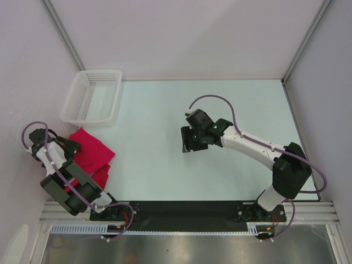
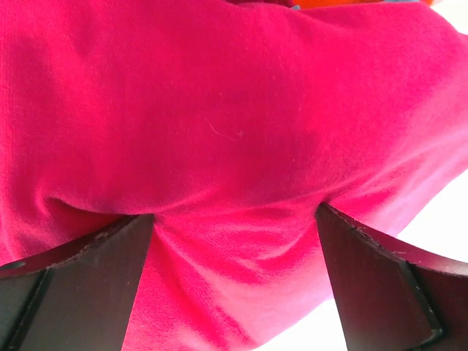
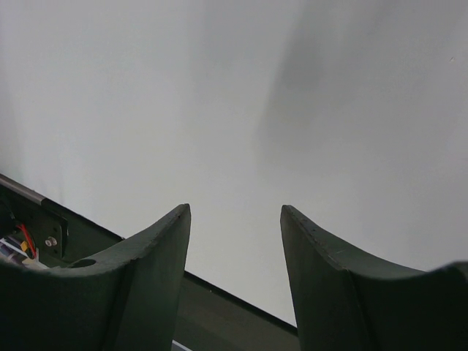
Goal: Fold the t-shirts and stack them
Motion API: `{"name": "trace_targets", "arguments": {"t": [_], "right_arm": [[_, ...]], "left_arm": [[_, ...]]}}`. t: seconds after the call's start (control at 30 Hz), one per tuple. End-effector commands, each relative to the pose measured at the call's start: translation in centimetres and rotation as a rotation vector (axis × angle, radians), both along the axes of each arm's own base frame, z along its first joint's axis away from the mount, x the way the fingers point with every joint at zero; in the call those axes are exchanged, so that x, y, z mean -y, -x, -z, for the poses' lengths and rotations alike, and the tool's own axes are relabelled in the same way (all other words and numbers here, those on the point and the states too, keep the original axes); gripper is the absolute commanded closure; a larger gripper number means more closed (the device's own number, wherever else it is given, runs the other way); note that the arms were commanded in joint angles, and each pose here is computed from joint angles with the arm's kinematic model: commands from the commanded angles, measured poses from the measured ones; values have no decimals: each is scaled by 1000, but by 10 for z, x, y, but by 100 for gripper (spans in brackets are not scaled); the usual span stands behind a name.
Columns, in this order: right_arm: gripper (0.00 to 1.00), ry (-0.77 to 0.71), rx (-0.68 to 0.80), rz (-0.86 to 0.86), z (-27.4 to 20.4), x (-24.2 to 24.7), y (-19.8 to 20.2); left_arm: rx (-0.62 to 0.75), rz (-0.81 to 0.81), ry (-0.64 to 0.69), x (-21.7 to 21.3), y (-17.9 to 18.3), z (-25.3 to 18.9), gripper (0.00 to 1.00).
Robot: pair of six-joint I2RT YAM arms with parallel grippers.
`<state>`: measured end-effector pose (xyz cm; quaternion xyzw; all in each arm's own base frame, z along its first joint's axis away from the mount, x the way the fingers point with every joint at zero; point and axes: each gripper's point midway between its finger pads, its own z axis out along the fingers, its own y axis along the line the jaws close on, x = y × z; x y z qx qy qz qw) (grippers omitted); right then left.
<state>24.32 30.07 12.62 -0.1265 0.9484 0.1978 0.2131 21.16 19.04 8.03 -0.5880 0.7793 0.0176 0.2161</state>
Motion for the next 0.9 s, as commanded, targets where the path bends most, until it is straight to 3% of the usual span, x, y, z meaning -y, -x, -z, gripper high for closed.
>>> {"name": "trace_targets", "arguments": {"t": [0.0,0.3,0.47,0.57,0.67,0.87], "right_arm": [[42,-54,59,-16,-27,-12,-9],[42,-77,133,-16,-69,-20,6],[42,-96,183,-14,-93,-19,23],[41,-123,194,-6,-103,-19,26],[41,-194,203,-7,-120,-24,30],[40,-290,241,37,-148,-21,44]], "left_arm": [[98,38,-75,-14,-21,-35,0],[474,119,-258,9,-50,-182,0],[575,236,-160,44,-59,-200,0],[663,452,-61,95,-81,-202,0],[755,779,43,184,-97,-211,0],[920,1170,-28,282,-79,-267,0]]}}
